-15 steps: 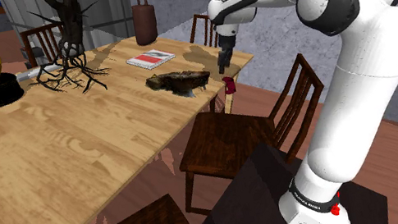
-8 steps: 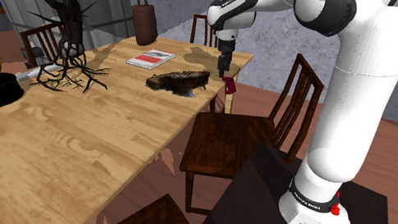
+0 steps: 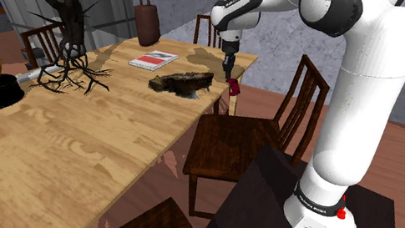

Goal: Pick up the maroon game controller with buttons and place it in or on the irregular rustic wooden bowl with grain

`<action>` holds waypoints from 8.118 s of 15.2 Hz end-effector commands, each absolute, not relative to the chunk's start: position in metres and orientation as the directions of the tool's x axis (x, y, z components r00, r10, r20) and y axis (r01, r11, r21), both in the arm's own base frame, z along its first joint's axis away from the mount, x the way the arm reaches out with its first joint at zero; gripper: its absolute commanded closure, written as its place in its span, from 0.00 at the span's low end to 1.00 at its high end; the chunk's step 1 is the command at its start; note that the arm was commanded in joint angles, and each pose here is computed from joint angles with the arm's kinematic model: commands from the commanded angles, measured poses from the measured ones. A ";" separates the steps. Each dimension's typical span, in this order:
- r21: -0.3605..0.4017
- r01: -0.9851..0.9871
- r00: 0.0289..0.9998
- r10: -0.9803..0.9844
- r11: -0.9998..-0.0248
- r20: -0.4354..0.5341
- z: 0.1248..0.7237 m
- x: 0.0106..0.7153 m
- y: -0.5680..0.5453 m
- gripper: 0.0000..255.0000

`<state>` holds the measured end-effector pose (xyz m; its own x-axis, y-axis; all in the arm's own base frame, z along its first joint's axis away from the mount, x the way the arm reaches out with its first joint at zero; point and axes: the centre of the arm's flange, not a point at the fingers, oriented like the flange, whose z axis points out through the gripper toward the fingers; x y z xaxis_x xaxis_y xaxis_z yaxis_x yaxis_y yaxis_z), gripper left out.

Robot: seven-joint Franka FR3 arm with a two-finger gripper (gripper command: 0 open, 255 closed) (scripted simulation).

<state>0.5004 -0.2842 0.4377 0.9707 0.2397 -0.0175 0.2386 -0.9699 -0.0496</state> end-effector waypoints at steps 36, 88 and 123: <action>-0.030 0.127 0.992 0.126 -0.991 0.030 0.402 0.459 -0.287 1.00; -0.030 0.127 0.992 0.126 -0.991 0.030 0.631 0.541 -0.201 1.00; -0.030 0.127 0.992 0.126 -0.991 0.030 0.556 0.638 -0.098 0.00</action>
<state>0.6379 -0.0982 0.5560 0.9915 0.1264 0.0302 0.1273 -0.9914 -0.0304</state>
